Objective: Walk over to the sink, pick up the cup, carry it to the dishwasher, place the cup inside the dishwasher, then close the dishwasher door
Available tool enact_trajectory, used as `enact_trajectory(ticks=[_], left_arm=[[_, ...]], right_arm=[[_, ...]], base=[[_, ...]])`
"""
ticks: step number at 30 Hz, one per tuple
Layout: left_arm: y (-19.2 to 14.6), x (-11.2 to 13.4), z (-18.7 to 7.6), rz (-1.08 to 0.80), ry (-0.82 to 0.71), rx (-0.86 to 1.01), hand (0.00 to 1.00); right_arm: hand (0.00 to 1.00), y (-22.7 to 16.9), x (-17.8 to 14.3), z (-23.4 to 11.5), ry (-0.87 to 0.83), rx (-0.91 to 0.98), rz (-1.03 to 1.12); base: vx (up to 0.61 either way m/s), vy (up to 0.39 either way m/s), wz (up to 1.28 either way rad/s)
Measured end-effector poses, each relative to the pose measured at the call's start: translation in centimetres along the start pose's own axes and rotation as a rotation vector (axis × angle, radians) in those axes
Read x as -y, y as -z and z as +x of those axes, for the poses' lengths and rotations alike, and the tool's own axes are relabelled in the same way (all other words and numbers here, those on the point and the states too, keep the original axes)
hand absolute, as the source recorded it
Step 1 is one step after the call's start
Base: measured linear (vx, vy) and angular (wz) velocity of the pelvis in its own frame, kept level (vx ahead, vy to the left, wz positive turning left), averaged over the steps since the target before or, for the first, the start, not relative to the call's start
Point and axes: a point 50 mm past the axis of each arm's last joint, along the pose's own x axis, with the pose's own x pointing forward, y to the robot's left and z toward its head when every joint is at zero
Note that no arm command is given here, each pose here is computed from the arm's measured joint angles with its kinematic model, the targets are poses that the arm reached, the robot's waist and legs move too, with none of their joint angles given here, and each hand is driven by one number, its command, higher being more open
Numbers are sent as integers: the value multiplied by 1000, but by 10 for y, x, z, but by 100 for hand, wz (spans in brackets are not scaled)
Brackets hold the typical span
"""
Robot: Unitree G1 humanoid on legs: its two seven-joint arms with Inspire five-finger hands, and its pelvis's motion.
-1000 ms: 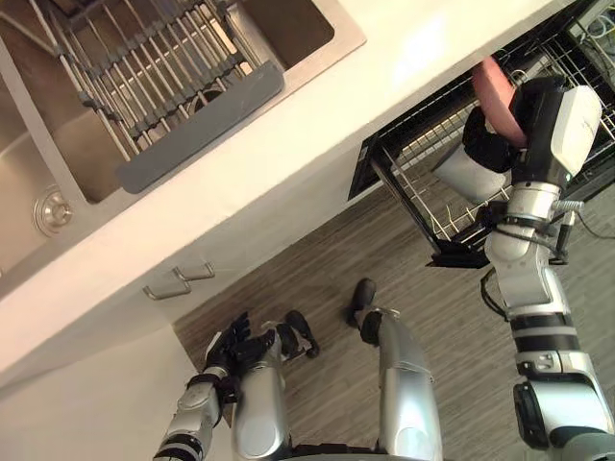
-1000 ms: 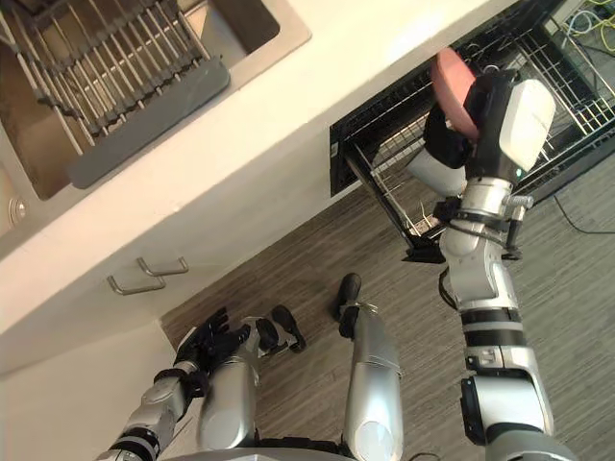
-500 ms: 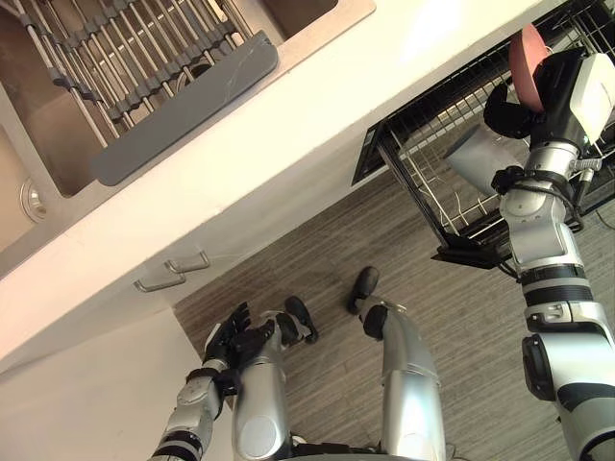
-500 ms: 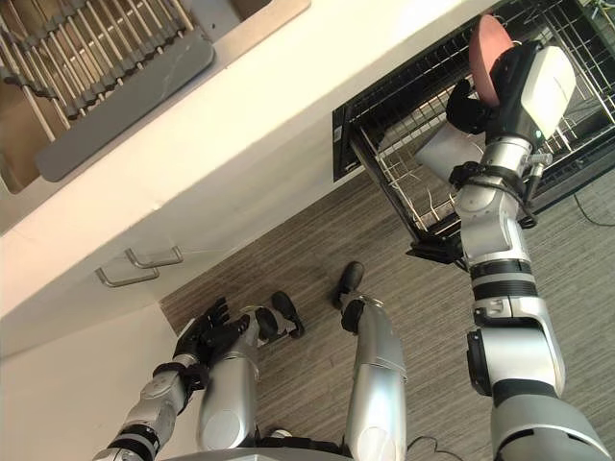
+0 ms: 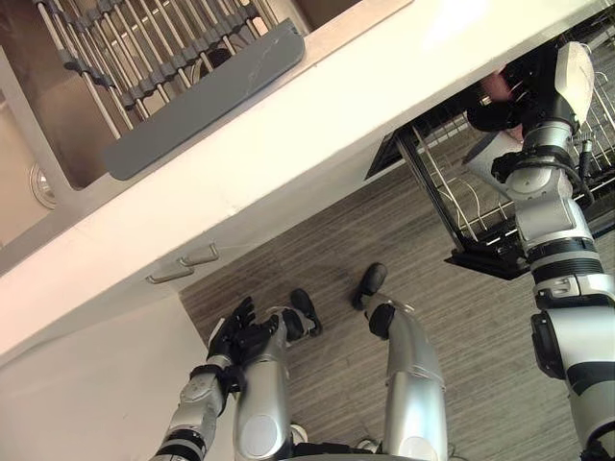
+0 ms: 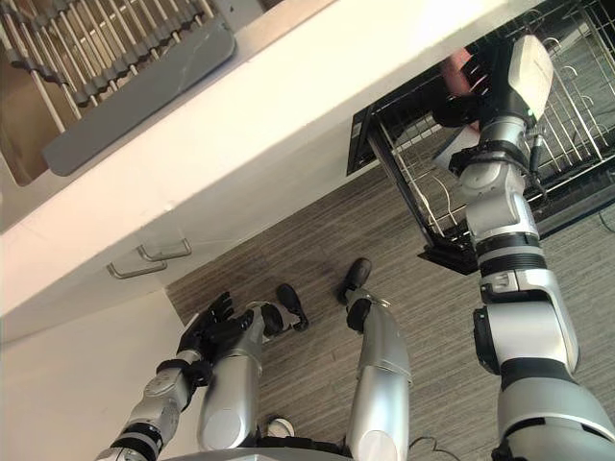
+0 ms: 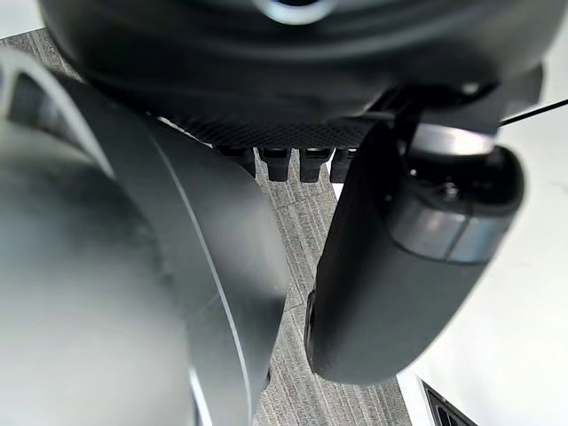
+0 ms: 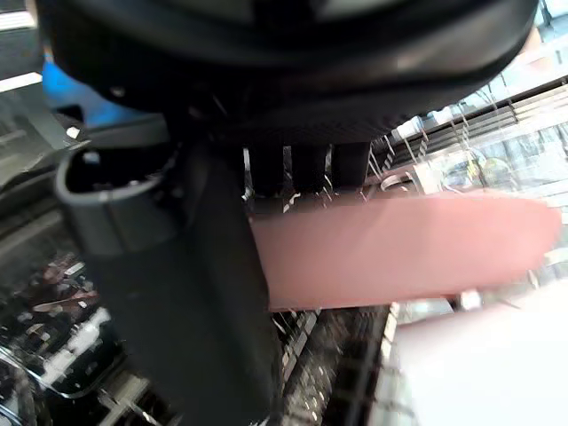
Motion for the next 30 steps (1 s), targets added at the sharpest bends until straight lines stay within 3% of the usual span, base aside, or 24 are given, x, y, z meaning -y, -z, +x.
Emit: enact_trajectory(ticks=[15,30], left_arm=[[2,1,-1,-2,13,-6,100],[26,-4,-10,-1,-6,-106,100]], right_arm=[[100,28,-9,-17,-47,-51,-2],[100,68,3,-104,157,-89,201]], base=[[-42,-12,-1],[19,1,-9]])
